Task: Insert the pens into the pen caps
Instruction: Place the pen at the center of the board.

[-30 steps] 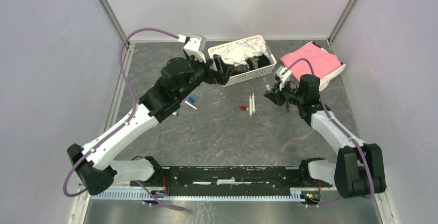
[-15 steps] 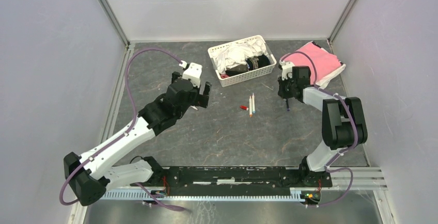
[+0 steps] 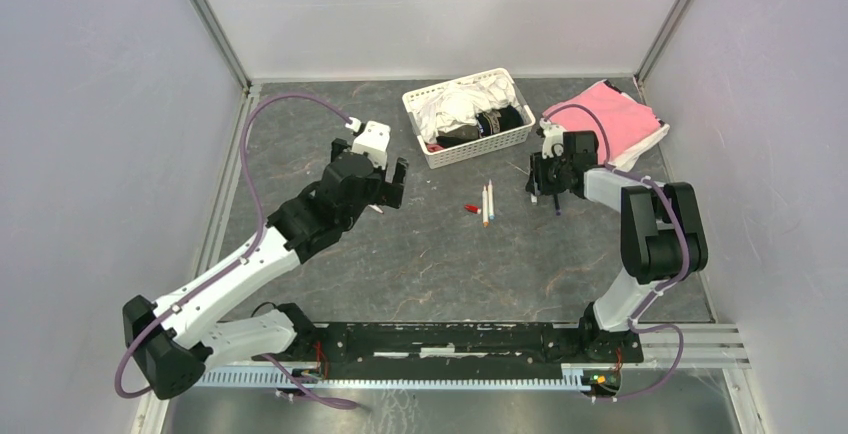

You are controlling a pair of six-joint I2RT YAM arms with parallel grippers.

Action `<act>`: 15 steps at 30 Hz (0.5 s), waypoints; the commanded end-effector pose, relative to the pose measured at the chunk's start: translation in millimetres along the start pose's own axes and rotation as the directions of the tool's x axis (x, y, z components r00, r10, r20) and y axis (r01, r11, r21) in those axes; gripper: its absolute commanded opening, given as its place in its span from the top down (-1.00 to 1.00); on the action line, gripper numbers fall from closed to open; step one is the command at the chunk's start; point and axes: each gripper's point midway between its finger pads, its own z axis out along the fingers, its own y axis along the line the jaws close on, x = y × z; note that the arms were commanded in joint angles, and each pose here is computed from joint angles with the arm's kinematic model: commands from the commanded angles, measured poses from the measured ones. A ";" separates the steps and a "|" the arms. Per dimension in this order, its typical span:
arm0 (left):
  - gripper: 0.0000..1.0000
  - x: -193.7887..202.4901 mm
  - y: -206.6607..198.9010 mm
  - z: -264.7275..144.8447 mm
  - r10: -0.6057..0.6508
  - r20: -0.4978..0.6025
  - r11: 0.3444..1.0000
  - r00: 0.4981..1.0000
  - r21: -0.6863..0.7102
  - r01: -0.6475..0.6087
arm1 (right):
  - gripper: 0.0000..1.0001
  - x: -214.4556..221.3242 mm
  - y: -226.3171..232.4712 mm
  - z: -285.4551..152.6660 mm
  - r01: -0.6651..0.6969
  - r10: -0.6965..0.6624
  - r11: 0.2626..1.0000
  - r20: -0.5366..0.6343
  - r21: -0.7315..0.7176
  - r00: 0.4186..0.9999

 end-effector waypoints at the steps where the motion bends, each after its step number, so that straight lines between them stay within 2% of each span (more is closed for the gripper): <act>1: -1.00 -6.7 -0.1 3.3 0.031 0.026 1.000 0.999 0.004 -0.031 | 0.13 -11.1 6.4 2.8 -0.009 0.011 0.999 0.034 -0.035 0.999; 10: -0.99 -14.3 -21.7 -4.4 -0.004 0.097 0.988 0.995 0.152 -0.011 | 0.10 -34.2 -5.5 -19.6 0.058 -0.060 0.998 0.104 0.030 0.993; 12: -1.00 -20.0 -24.4 -9.1 -0.030 0.136 0.982 0.990 0.187 0.004 | 0.05 -48.0 -0.9 -33.0 0.127 -0.128 0.992 0.147 0.012 0.981; 15: -1.00 -25.3 -26.8 -13.5 -0.062 0.180 0.973 0.982 0.232 0.019 | -0.14 -68.0 15.7 -60.6 0.282 -0.268 0.959 0.233 -0.028 0.935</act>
